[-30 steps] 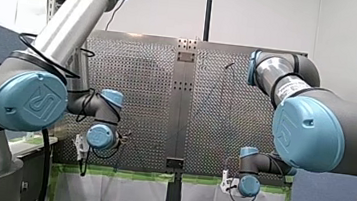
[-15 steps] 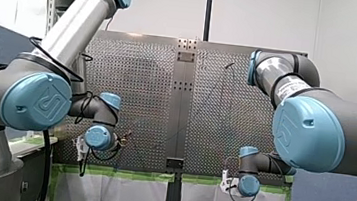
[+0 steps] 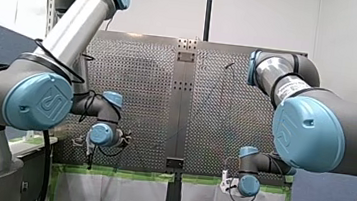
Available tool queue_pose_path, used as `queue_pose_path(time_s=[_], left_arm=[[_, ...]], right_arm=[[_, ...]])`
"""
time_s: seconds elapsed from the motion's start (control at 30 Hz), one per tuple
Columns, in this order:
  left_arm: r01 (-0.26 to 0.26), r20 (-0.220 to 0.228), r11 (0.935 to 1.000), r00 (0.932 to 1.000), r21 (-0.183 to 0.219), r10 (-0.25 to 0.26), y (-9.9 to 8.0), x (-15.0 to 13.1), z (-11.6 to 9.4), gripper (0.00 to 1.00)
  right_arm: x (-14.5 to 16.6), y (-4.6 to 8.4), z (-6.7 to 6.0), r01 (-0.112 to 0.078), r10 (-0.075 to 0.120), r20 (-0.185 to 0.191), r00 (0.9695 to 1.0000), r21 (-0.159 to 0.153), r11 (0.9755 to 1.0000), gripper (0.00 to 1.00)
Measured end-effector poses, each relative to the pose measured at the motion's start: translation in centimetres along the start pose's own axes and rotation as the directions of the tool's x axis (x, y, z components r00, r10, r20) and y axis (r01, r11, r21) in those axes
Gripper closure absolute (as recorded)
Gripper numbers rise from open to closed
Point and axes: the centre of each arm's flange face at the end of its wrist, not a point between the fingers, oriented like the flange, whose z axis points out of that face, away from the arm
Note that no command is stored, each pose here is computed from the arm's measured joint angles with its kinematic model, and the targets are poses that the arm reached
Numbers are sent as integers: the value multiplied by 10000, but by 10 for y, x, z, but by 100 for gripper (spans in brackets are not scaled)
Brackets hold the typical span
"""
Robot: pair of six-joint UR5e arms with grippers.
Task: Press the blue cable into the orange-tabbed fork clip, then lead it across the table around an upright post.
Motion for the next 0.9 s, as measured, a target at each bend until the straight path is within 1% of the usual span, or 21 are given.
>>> queue_pose_path(time_s=[0.13,0.27,0.37,0.43,0.57,0.8,0.9], left_arm=[[27,76,9996,10000,291,-30,-2,-5,9,0],[32,35,9986,10000,522,-34,-1,-6,12,0],[-88,-83,9978,9999,664,94,2,-6,13,0],[-200,-135,9974,9997,688,209,3,-6,14,0],[-311,-144,9979,9994,574,320,7,-7,15,0],[-580,-162,9982,9982,127,582,15,-8,15,0],[-652,-144,9978,9978,-86,650,18,-8,16,0]], right_arm=[[0,-1,0,30,-30,22,10000,5,10000,99],[0,-1,0,50,-50,41,10000,0,10000,99],[0,-1,0,58,-58,52,10000,2,10000,99],[0,-1,0,61,-61,59,10000,3,10000,99],[0,-1,-1,64,-64,69,10000,3,10000,99],[1,-2,0,73,-73,76,9999,20,10000,99],[1,-3,0,104,-105,104,9999,35,9999,99]])
